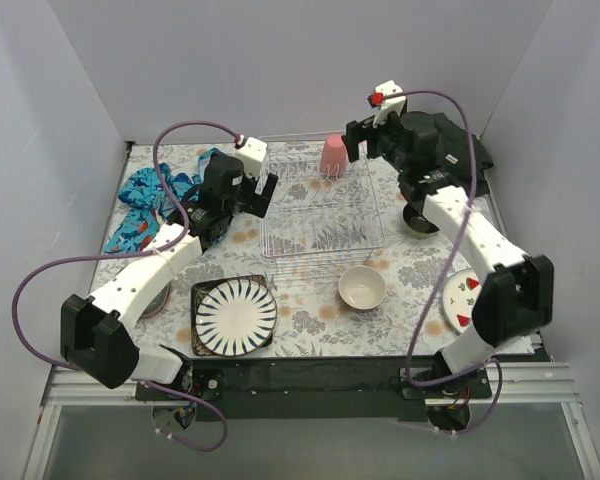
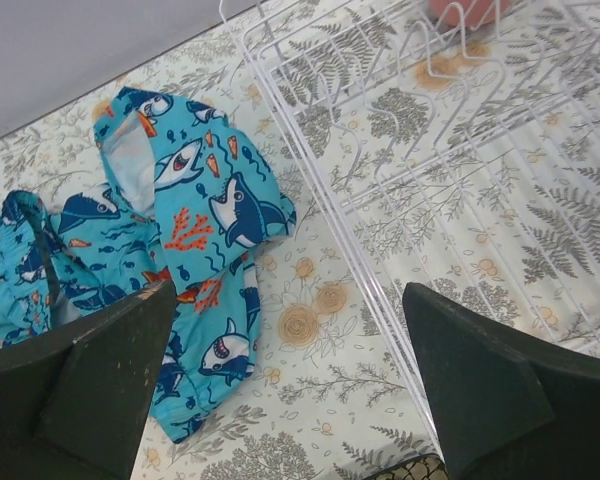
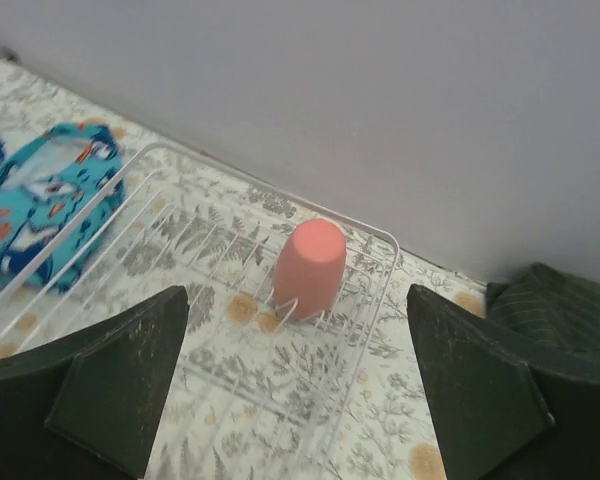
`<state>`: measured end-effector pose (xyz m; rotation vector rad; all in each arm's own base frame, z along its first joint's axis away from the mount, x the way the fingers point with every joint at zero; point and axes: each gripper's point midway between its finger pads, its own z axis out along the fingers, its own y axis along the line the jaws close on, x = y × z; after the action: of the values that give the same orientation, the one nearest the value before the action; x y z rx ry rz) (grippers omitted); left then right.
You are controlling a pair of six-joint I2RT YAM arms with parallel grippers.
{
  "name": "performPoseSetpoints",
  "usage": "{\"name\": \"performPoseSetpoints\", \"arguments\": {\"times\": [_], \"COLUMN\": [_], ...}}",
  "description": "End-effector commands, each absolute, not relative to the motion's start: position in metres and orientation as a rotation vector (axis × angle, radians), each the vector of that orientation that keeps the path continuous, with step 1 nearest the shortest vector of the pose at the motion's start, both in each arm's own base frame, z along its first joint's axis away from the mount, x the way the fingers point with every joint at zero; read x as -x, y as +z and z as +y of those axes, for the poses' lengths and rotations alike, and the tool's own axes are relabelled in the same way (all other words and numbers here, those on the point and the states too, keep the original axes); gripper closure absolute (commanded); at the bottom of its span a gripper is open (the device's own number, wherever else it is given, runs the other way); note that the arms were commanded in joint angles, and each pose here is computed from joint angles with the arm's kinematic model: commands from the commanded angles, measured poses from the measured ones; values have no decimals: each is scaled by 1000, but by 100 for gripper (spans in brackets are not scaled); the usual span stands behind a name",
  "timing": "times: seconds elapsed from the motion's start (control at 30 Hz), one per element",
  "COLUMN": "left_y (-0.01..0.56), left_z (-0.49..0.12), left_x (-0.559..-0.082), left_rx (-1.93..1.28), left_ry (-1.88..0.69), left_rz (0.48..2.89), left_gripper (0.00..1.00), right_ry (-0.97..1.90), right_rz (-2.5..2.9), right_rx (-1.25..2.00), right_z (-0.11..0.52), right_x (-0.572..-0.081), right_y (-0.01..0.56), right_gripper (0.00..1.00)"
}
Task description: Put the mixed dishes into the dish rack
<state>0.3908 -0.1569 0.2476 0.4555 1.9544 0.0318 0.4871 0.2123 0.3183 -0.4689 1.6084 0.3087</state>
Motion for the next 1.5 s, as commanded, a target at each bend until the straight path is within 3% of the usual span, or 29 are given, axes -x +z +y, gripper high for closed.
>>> {"name": "performPoseSetpoints", "arguments": {"times": [0.0,0.13,0.27,0.5,0.73,1.3,1.47], "left_y": [290,302,271,232,219,207,214], "left_z": [-152,-141,-143,-148,-138,-126,-126], "left_x": [-386,-387,-376,-351,-341,-326,-329], "left_rx": [-454,-400,-390,-403,-405,-386,-378], "left_ry": [-80,-183,-275,-362,-319,-284,-282], "left_rz": [1843,1890,2043,2164,2199,2224,2205], "left_gripper": [2,2,2,2,2,2,2], "right_ry": [385,534,528,574,536,470,452], "right_rz": [1713,1725,1708,1725,1727,1874,1885], "right_rx": [970,1309,1592,1933,2116,2079,2094], "right_z": [212,211,197,193,190,201,198], "right_x": [-379,-293,-230,-170,-146,-161,-158], "right_y": [277,237,205,159,116,72,65], "right_gripper": [2,7,8,16,24,49,51]}}
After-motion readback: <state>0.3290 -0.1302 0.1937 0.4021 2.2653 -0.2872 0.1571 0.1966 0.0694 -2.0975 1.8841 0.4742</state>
